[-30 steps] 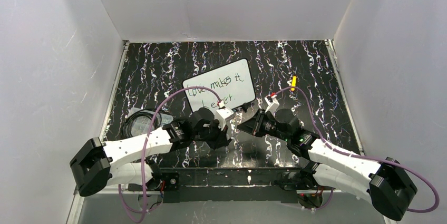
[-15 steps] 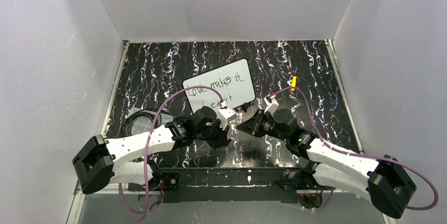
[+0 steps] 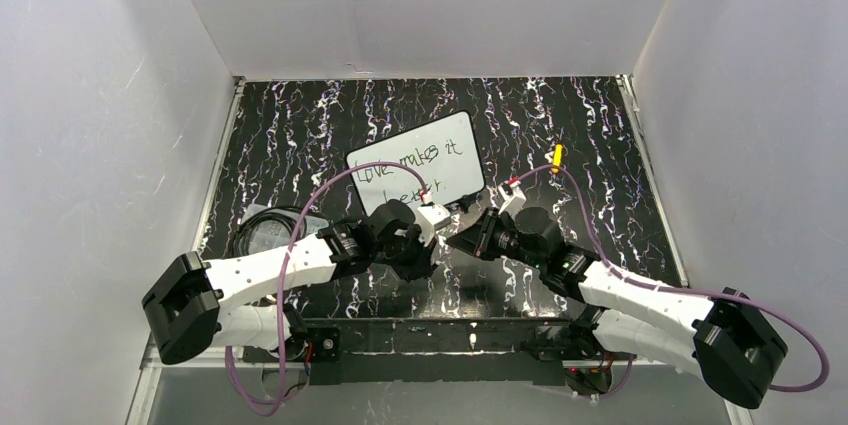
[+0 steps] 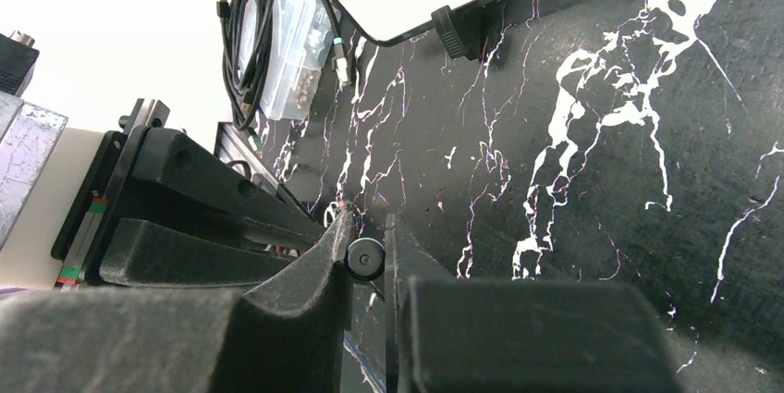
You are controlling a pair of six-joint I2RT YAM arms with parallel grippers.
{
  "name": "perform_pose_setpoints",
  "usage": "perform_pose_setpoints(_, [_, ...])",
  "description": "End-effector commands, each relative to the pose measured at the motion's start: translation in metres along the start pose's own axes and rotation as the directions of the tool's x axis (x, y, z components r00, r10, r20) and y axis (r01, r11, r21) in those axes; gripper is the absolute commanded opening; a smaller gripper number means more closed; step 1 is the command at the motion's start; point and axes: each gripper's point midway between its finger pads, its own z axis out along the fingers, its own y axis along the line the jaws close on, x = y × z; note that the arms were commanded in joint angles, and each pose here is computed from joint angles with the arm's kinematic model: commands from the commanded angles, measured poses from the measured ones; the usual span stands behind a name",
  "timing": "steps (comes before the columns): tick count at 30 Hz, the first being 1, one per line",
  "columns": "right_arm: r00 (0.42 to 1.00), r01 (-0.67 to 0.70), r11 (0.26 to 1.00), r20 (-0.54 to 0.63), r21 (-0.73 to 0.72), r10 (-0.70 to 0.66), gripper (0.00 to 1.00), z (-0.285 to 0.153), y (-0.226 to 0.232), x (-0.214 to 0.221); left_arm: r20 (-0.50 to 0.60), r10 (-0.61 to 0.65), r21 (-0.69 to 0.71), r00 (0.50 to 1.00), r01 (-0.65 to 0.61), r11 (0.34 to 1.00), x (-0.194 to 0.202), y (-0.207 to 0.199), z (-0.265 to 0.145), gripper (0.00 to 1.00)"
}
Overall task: Write a sentence on the whiteboard
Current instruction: Insert the whiteboard marker without the cap into the pen cap.
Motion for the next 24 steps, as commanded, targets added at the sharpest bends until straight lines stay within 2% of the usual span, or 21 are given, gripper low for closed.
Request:
perform_pose_setpoints(1, [0.938,0.027,0.997,-0.346,0.079,0.002,0.01,-0.019,-0.032,0.086,0.609,0.101,0.064,0.787,-0.176,0.982,-0.192,-0.05,-0.065,0.0])
perform_pose_setpoints(18, [0.919,0.022,0.996,-0.393,0.09,0.015,0.01,-0.017,-0.029,0.099,0.663,0.126,0.032,0.738,-0.196,0.98,-0.215,-0.051,-0.081,0.0])
perform_pose_setpoints(24, [0.922,0.026,0.995,-0.386,0.092,0.012,0.01,-0.017,-0.027,0.097,0.66,0.124,0.044,0.741,-0.203,0.978,-0.215,-0.052,-0.078,0.0])
